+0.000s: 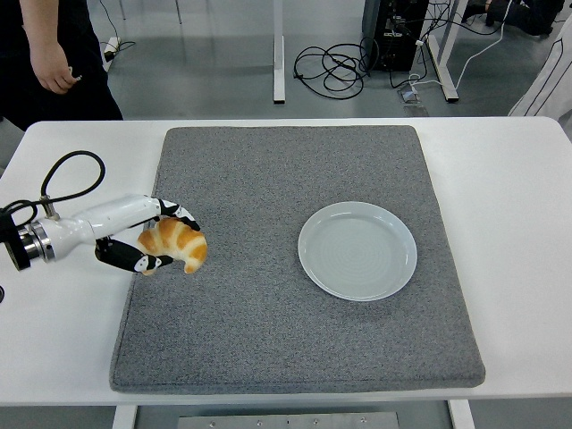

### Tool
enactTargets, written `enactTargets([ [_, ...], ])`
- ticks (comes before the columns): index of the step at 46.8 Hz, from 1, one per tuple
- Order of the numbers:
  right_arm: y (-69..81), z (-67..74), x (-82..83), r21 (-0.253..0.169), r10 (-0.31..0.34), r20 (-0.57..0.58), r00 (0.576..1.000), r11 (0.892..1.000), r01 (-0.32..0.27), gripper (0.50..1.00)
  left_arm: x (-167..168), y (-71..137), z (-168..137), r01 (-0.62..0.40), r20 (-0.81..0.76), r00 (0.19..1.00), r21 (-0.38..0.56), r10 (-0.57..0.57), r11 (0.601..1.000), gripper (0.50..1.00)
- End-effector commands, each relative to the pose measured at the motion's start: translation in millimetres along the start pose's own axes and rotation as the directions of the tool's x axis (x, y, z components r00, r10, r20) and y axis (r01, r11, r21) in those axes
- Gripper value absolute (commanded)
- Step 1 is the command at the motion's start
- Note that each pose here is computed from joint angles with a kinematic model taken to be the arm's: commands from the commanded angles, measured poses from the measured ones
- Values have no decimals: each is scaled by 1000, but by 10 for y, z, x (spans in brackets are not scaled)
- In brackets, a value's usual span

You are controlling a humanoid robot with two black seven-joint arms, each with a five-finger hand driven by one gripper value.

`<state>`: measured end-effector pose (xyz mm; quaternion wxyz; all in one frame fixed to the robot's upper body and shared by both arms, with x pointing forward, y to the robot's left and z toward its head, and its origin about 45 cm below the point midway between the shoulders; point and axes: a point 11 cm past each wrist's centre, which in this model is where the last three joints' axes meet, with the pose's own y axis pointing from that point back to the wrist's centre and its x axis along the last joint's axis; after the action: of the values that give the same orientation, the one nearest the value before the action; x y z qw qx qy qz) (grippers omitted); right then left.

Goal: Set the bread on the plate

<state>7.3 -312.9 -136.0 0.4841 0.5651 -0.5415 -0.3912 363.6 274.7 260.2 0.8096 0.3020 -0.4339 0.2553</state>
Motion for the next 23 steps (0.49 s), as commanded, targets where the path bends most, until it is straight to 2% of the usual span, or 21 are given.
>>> enactTargets([
  [1, 0, -1, 0, 0, 0, 0, 1000, 1000, 0, 1000, 270, -48, 62, -15, -7, 1000, 0, 15, 1000, 500],
  [13, 0, -2, 1, 0, 0, 1, 1000, 1000, 0, 1000, 1092, -203, 445, -26, 35, 999, -22, 27, 999, 500],
  [18, 0, -2, 1, 0, 0, 1, 1000, 1000, 0, 1000, 1275, -290, 630, -27, 60, 998, -44, 30, 999, 500],
  [23, 1, 8, 0, -1, 0, 0, 1000, 1000, 0, 1000, 1357, -465, 806, -26, 86, 996, -74, 32, 997, 500],
])
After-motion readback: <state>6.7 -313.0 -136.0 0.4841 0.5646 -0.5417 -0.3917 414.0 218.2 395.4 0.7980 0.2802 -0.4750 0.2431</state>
